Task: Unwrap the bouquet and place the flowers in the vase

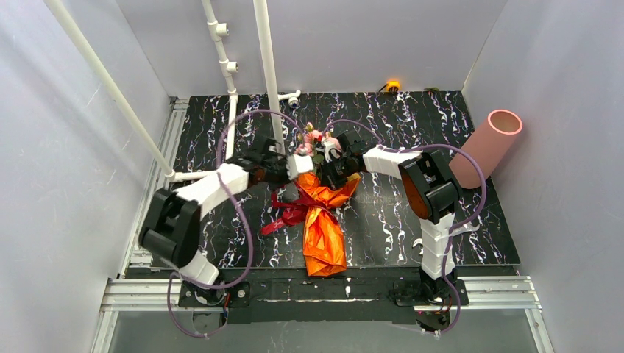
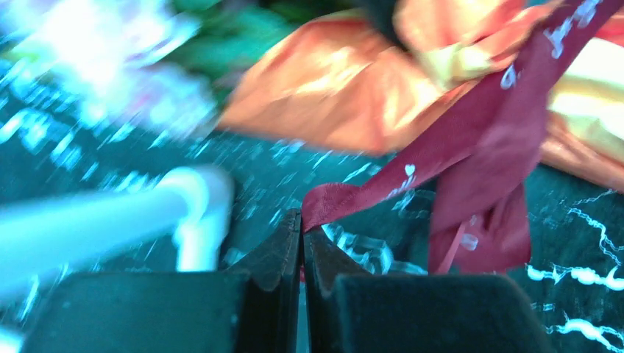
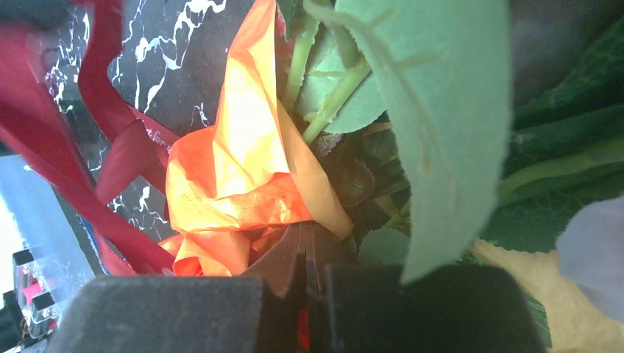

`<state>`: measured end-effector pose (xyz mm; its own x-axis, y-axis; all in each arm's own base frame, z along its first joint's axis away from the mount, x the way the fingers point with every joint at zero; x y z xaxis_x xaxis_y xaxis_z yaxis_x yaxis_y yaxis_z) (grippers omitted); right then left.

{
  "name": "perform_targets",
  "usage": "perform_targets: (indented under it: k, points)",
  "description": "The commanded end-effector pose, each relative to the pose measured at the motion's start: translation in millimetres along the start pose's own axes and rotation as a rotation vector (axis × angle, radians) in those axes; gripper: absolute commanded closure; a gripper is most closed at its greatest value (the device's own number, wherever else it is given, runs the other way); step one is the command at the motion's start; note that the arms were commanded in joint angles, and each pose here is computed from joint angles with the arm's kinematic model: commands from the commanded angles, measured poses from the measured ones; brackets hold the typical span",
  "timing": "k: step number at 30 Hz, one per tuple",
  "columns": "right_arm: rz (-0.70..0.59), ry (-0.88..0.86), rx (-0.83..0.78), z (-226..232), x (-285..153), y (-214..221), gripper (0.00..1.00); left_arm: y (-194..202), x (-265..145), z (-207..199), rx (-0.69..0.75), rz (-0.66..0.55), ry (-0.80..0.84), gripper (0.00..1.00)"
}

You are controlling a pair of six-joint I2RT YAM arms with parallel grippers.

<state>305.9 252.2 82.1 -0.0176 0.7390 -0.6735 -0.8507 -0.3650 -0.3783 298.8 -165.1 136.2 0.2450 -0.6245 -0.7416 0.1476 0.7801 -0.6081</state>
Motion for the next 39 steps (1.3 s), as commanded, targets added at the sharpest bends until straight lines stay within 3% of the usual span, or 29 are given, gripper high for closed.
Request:
perform_targets:
  k: [1, 6, 12, 17, 22, 25, 31, 35, 37, 39]
  points:
    - [0.174, 0.318, 0.077, -66, 6, 50, 0.99, 2, -81, 8, -0.290, 0.007, -0.345, 1.00]
    - [0.172, 0.318, 0.080, -66, 5, 49, 0.99, 22, -115, -7, -0.502, 0.095, -0.555, 1.00]
    - [0.165, 0.322, 0.078, -64, 3, 46, 0.99, 69, -154, -25, -0.868, 0.267, -0.784, 1.00]
    - [0.161, 0.324, 0.082, -63, 2, 44, 0.99, 91, -174, -43, -1.071, 0.282, -0.751, 1.00]
    - [0.149, 0.305, 0.085, -59, 1, 40, 0.99, 64, -171, -71, -0.855, 0.048, -0.431, 1.00]
    - [0.129, 0.271, 0.081, -53, -1, 35, 0.99, 55, -172, -90, -0.749, -0.011, -0.324, 1.00]
    - [0.073, 0.194, 0.064, -34, -10, 16, 0.92, 66, -168, -128, -0.544, 0.068, -0.128, 1.00]
    - [0.037, 0.154, 0.080, -18, -21, 6, 0.78, 77, -163, -144, -0.352, 0.104, -0.058, 1.00]
    - [0.026, 0.133, 0.081, -12, -25, 2, 0.72, 78, -163, -150, -0.261, 0.101, -0.015, 0.97]
    - [0.014, 0.113, 0.081, -5, -30, -2, 0.63, 76, -164, -153, -0.189, 0.079, 0.021, 0.88]
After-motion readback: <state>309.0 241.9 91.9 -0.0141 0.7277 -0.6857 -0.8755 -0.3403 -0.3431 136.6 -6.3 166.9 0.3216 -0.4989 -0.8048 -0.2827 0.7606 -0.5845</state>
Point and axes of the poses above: each gripper's point midway between its finger pads, its own x axis out along the fingers, its own z axis along the line the jaws close on, y = z × x, the point moved 9 cm from there along -x, back along the fingers, and after that the axes turned 7 degrees about x, right-handed, at the moved point
